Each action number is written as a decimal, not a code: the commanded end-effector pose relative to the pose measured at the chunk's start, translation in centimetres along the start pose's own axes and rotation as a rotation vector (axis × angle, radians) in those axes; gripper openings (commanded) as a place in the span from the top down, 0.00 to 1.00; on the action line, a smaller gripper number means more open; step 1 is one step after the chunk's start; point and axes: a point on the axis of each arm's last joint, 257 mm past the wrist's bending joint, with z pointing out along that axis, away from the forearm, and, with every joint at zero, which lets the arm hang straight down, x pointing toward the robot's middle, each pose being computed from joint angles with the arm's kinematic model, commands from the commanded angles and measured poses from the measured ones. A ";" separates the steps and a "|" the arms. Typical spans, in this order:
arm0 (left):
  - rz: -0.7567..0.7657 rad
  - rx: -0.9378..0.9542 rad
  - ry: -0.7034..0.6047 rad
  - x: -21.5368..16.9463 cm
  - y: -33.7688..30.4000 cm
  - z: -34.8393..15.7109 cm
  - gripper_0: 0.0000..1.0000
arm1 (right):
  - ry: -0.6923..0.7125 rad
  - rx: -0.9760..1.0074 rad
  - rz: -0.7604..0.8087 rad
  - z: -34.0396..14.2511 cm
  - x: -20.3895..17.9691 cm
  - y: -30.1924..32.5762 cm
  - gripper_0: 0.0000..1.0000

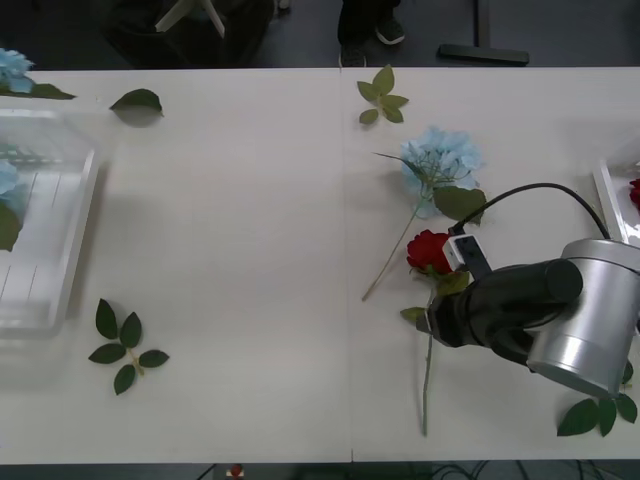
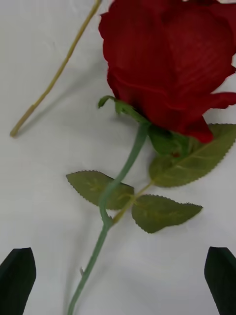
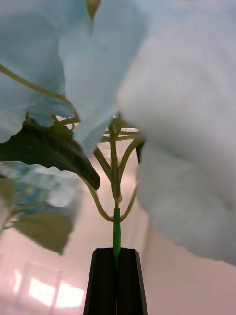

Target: Place the red flowers into the right box and the blue flowers into the left box. If a person shows an open palm, hand one flower to the person first, then continue sorting.

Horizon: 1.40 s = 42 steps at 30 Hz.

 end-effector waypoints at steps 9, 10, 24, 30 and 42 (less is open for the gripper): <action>0.022 -0.204 -0.114 -1.1 13.4 3.1 1.00 | -0.037 0.009 0.055 2.6 -3.0 1.9 0.00; 0.018 -0.215 -0.117 -0.6 14.2 3.8 1.00 | -0.038 0.012 0.057 2.9 -3.0 1.8 0.00; 0.072 -0.273 -0.119 6.5 17.4 9.8 1.00 | -0.030 0.034 0.051 4.8 -3.2 2.0 0.00; 0.084 -0.266 -0.110 6.8 16.9 10.1 0.64 | -0.030 0.046 0.044 5.5 -3.5 2.1 0.00; 0.080 -0.213 0.012 7.2 14.2 7.9 0.12 | -0.028 0.045 0.050 5.9 -3.6 2.4 0.68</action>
